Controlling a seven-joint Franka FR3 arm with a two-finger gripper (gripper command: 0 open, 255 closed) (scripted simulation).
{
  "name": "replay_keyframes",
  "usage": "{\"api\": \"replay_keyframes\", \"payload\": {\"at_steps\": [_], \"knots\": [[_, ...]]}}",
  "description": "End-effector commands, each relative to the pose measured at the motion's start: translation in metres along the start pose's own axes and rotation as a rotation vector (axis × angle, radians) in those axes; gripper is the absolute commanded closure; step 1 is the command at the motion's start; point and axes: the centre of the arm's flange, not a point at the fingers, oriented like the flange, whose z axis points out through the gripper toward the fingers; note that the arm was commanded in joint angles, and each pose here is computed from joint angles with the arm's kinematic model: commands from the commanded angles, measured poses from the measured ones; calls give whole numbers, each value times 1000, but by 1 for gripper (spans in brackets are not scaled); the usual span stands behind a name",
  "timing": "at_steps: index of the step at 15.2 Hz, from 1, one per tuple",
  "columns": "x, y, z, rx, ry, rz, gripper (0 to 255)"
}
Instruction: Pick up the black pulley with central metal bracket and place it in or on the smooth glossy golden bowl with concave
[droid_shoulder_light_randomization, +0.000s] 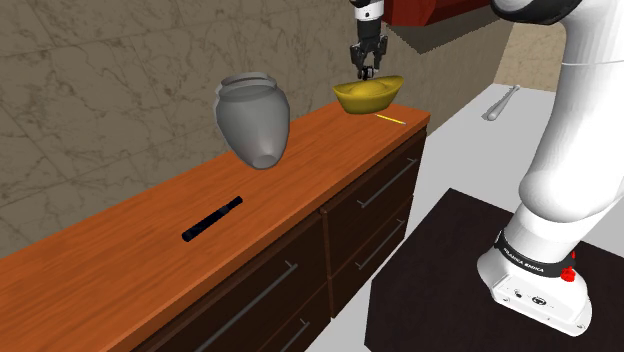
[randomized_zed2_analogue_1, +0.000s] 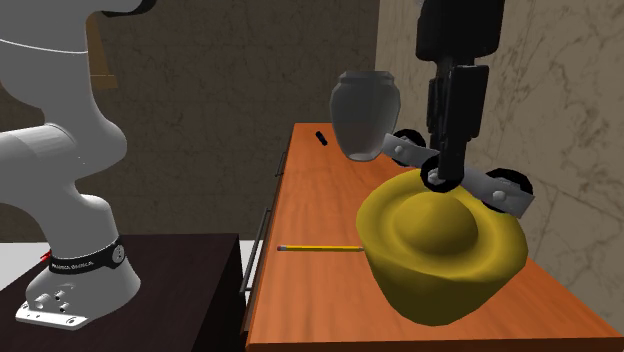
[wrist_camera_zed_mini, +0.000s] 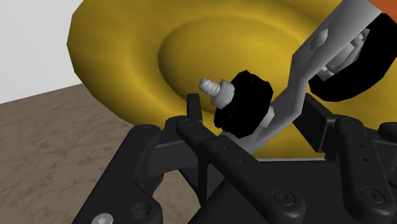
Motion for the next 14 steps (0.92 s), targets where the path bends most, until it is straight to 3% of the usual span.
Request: {"api": "replay_keyframes", "payload": {"at_steps": [1, 9, 10, 14], "knots": [[-1, -1, 12, 0, 1, 0, 255], [-1, -1, 18, 0, 1, 0, 255], [-1, -1, 18, 0, 1, 0, 0], [-1, -1, 18, 0, 1, 0, 0]]}}
